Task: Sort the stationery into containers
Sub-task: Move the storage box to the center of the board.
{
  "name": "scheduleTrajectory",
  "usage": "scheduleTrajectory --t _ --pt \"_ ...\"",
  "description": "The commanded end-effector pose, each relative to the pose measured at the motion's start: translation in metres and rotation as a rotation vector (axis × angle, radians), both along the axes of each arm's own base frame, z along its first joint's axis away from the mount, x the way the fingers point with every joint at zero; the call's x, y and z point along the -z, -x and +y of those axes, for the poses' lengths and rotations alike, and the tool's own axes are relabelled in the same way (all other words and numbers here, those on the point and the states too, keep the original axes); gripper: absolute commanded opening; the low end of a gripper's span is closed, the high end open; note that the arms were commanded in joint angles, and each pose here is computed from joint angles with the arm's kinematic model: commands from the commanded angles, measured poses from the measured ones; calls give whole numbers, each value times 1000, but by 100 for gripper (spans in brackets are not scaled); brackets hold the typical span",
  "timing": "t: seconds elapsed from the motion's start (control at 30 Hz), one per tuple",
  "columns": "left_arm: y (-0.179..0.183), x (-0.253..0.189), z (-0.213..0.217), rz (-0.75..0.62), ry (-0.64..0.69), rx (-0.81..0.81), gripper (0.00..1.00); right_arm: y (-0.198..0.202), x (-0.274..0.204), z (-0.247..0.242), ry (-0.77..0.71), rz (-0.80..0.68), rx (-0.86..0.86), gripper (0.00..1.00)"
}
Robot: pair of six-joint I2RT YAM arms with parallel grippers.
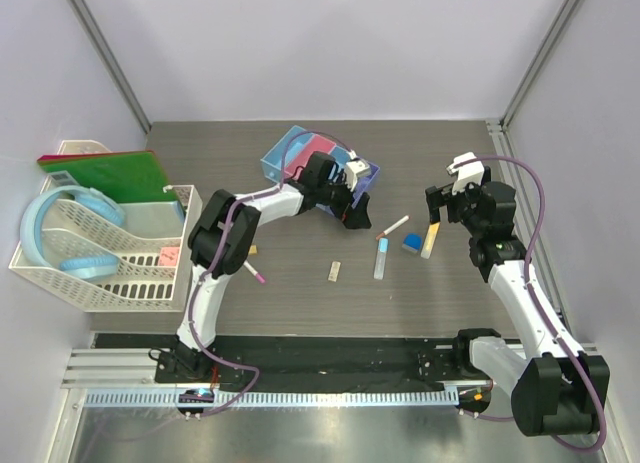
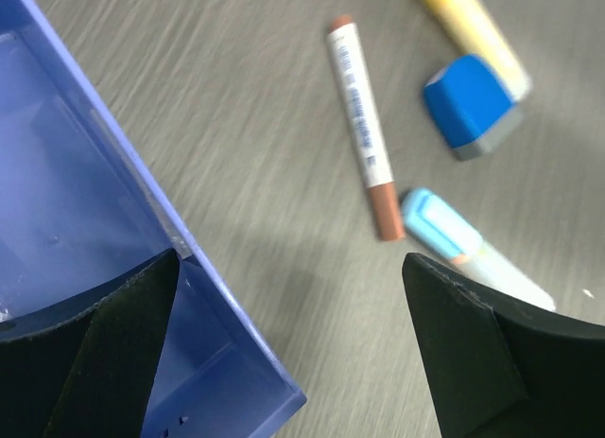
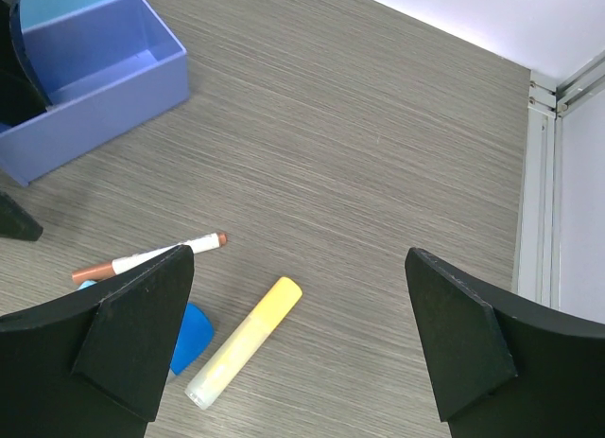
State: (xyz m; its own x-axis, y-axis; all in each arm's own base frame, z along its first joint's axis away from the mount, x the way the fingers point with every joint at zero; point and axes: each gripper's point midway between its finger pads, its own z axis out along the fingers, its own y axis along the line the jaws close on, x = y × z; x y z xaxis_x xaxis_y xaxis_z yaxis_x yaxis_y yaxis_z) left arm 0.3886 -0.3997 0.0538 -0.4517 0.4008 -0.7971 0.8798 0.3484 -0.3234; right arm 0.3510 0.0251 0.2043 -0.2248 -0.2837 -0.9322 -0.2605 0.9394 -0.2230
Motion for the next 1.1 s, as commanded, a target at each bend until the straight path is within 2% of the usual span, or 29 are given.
scheduleTrajectory --t 0.0,0.13,0.23,0.67,0.77,0.83,0.97,1.07 --pt "26 -41 -20 -17 213 161 100 1 -12 0 11 -47 -8 100" --pt "21 -42 -22 -11 268 148 100 1 -10 -1 17 -43 -4 100" --pt "1 -46 -20 -33 284 76 100 0 -9 -3 19 -39 0 100" --pt "-63 -50 5 -174 115 -208 100 -2 -12 -2 15 -42 2 99" --pt "-68 -47 15 -215 18 -255 100 -1 -14 -2 14 -47 0 100" --pt "-64 -50 18 -291 -53 -224 100 -1 -15 -2 14 -50 0 100" --pt "-41 -63 18 -308 4 -135 100 -1 -16 -2 16 -51 3 100" --pt "-35 -67 23 -307 -18 -155 98 0 -18 -3 17 -58 6 100"
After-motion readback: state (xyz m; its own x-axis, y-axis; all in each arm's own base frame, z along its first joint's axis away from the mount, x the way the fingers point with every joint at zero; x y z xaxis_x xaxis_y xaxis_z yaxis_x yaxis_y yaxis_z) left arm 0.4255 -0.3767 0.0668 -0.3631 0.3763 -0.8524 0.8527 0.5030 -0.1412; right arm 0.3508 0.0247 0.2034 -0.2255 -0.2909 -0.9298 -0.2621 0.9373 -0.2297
